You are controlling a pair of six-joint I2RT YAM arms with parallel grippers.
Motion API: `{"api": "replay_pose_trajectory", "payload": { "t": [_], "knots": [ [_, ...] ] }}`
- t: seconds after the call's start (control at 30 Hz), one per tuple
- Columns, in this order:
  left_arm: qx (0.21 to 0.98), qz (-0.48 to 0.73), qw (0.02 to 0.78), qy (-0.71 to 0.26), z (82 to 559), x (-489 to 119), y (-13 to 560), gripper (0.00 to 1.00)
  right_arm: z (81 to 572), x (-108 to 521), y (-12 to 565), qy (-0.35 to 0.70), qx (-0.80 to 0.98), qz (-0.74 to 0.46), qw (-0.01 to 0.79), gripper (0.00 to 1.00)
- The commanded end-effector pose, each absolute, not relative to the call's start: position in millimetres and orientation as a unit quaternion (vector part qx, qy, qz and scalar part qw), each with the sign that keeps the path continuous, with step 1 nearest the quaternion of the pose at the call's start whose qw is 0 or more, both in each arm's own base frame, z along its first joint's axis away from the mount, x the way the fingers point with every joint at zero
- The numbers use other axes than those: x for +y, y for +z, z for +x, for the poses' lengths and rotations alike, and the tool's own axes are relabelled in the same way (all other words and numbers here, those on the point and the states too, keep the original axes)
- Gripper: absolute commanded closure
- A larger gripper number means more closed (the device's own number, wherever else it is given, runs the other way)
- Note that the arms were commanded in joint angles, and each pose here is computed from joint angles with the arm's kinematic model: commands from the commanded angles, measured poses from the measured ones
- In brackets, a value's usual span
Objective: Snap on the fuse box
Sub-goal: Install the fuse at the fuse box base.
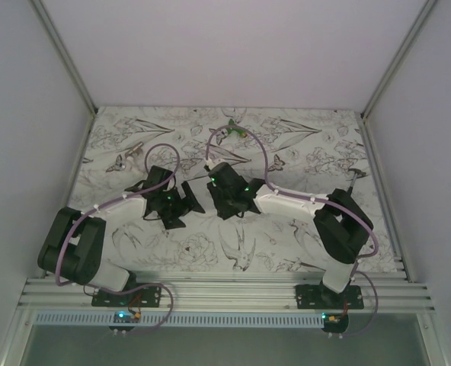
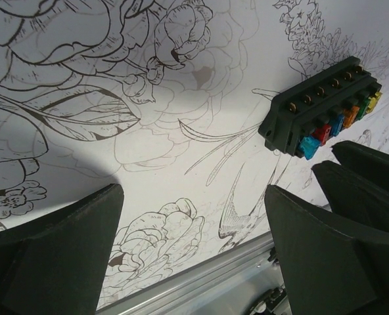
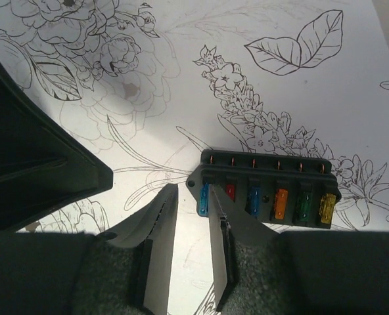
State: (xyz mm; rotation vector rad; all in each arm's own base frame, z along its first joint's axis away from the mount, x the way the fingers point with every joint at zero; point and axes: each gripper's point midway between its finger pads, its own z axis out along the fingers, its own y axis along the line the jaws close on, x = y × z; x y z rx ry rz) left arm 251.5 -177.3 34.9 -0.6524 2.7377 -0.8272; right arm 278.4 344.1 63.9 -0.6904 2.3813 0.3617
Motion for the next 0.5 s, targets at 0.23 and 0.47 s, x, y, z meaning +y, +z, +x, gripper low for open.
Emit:
{"api": "replay_pose_trajectory", "payload": {
  "t": [0.23, 0.47],
  "knots": [
    [0.938, -0.206, 0.097, -0.262, 247, -175, 36, 0.06, 273, 332, 71, 0.129, 0.910, -0.266, 0.291, 0.76],
    [0.938, -0.205, 0.096, -0.261, 246, -175, 36, 0.06, 276, 337, 65, 0.126, 0.912, -0.270, 0.283, 0.78]
  ]
}}
